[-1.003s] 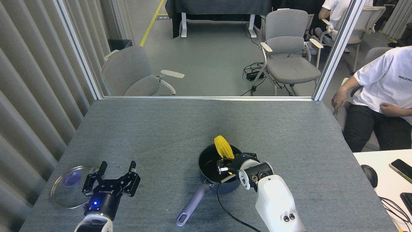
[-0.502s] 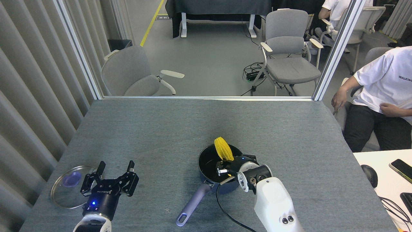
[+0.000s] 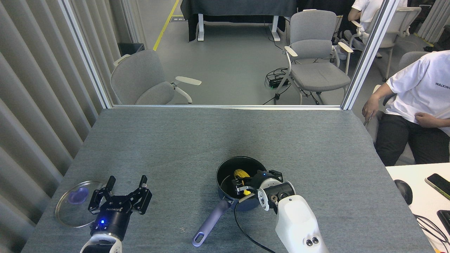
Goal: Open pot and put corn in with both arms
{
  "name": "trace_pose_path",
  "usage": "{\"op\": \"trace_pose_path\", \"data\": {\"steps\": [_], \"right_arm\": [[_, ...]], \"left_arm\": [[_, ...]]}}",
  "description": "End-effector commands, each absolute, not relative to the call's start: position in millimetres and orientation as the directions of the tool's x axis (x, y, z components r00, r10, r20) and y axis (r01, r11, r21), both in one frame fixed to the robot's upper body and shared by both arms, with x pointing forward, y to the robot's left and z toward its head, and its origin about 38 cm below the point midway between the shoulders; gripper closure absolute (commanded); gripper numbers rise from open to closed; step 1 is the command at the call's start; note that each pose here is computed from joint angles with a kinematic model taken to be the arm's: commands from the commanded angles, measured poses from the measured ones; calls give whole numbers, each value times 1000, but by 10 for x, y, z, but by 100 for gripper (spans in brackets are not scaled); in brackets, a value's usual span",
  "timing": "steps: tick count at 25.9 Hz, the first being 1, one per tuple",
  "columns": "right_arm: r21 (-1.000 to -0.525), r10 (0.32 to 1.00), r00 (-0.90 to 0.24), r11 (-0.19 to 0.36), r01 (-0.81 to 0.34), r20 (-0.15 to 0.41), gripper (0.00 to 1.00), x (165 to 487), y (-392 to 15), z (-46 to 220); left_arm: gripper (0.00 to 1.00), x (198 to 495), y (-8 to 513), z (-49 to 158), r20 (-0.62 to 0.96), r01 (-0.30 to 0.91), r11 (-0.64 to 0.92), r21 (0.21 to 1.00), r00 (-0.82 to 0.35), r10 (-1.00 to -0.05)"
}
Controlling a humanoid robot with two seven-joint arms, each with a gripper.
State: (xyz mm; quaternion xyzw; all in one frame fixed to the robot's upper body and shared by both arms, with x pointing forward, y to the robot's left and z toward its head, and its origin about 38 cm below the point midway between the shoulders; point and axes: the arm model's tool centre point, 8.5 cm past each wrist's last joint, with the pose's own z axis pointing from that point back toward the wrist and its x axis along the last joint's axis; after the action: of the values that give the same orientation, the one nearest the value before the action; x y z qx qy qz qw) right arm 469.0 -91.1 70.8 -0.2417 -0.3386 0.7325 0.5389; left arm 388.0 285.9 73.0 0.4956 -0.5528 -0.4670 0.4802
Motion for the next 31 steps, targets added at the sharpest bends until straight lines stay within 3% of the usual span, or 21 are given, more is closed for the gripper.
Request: {"op": "trace_pose_path", "data": {"steps": [1, 9, 12, 13, 15, 18, 21, 24, 29, 31], "right_arm": [[-757, 954, -300, -185, -627, 15, 1, 4690, -901, 712], [-770, 957, -290, -171, -615, 18, 1, 4748, -922, 795], [-847, 958, -286, -142, -513, 13, 1, 4872, -937, 1015], [-880, 962, -274, -121, -460, 10, 1, 4929, -1002, 1090], [-936, 978, -204, -30, -351, 45, 1, 5062, -1254, 1270], [-973, 988, -96, 95, -212, 117, 1, 5178, -1701, 1440], [-991, 991, -38, 124, -41, 126, 1, 5200, -2089, 1552], [-995, 997, -8, 77, 58, 77, 1, 5078, -2472, 1435], [-998, 998, 36, 52, -35, 51, 1, 4554, -2673, 819], [-998, 998, 41, 48, -33, 47, 1, 4274, -2693, 734]], "left_arm": [[1, 3866, 2879, 710, 68, -94, 71, 993, -42, -997], [1, 3882, 2891, 784, 64, -114, 69, 991, -42, -997], [1, 3892, 2890, 796, 63, -117, 67, 991, -43, -997], [1, 3892, 2890, 796, 63, -117, 67, 991, -43, -997], [1, 3901, 2883, 802, 64, -119, 69, 991, -46, -997], [1, 3906, 2884, 820, 62, -123, 68, 990, -48, -997], [1, 3906, 2896, 811, 58, -120, 63, 991, -47, -997], [1, 3905, 2887, 795, 60, -115, 66, 991, -52, -997], [1, 3900, 2879, 771, 62, -109, 68, 992, -53, -997], [1, 3899, 2877, 764, 65, -108, 71, 992, -49, -997]]}}
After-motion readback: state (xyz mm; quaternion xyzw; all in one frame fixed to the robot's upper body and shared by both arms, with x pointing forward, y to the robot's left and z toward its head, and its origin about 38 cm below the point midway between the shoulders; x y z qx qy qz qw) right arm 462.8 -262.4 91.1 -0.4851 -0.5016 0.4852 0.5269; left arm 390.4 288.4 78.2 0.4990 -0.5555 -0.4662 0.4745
